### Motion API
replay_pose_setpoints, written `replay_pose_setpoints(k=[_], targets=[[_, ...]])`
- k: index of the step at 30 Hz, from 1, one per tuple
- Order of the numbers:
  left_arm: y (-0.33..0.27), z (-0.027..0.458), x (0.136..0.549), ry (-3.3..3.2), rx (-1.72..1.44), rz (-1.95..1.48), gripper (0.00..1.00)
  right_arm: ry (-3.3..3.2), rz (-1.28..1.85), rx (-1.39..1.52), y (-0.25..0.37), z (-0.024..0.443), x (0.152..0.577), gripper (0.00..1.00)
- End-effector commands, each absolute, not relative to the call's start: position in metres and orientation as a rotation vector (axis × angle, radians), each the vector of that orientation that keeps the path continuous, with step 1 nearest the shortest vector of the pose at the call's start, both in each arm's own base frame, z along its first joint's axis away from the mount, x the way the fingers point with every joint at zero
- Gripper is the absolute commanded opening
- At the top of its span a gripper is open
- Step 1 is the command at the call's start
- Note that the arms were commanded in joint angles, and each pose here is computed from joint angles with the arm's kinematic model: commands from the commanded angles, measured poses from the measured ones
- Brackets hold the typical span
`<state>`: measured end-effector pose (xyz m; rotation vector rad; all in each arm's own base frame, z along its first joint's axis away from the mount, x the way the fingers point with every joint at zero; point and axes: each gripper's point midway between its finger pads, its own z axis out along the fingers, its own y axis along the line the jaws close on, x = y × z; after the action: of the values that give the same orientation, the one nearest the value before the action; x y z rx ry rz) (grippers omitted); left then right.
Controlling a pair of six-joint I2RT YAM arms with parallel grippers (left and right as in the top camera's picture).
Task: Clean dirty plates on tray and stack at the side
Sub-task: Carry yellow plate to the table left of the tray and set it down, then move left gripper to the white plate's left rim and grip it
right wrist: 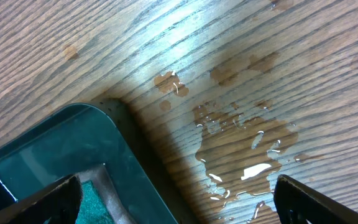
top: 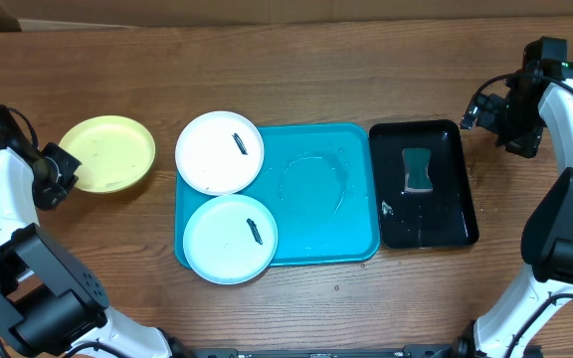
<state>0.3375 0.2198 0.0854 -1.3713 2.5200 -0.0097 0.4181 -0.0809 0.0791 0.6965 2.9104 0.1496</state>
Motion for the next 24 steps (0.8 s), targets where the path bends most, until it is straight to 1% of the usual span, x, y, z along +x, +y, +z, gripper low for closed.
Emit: replay_pose_setpoints(k=[1,5,6,7,9,10,12,16,19,21,24], targets=[[0.227,0.072,0.33,2.51,-1.415,0.079,0.04,2.84,0.154,0.681,-0.083,0.104,0.427,1.0],[0.227,0.066,0.33,2.504,-1.406,0.078,0.04,2.84,0.154,0.681,-0.083,0.104,0.427,1.0],[0.227,0.066,0.33,2.505,-1.404,0.079,0.05,2.84,0.153,0.681,-0.083,0.104,0.427,1.0],[0.227,0.066,0.33,2.51,-1.396,0.079,0.1,2.841,0.154,0.681,-0.083,0.104,0.427,1.0],[0.225,0.068,0.333,2.524,-1.366,0.052,0.54,2.841,0.154,0.681,-0.083,0.104,0.427,1.0],[0.221,0.07,0.336,2.541,-1.329,0.013,0.6,2.841,0.154,0.681,-0.083,0.104,0.427,1.0],[0.212,0.081,0.345,2.564,-1.262,-0.077,0.61,2.84,0.153,0.681,-0.083,0.104,0.427,1.0],[0.184,0.112,0.366,2.581,-1.144,-0.301,0.56,2.84,0.154,0.681,-0.083,0.104,0.427,1.0],[0.15,0.132,0.38,2.615,-0.985,-0.47,0.59,2.84,0.154,0.681,-0.083,0.104,0.427,1.0],[0.125,0.136,0.385,2.652,-0.9,-0.535,0.58,2.84,0.153,0.681,-0.083,0.104,0.427,1.0],[0.093,0.13,0.389,2.724,-0.791,-0.542,0.56,2.841,0.153,0.681,-0.083,0.104,0.427,1.0]])
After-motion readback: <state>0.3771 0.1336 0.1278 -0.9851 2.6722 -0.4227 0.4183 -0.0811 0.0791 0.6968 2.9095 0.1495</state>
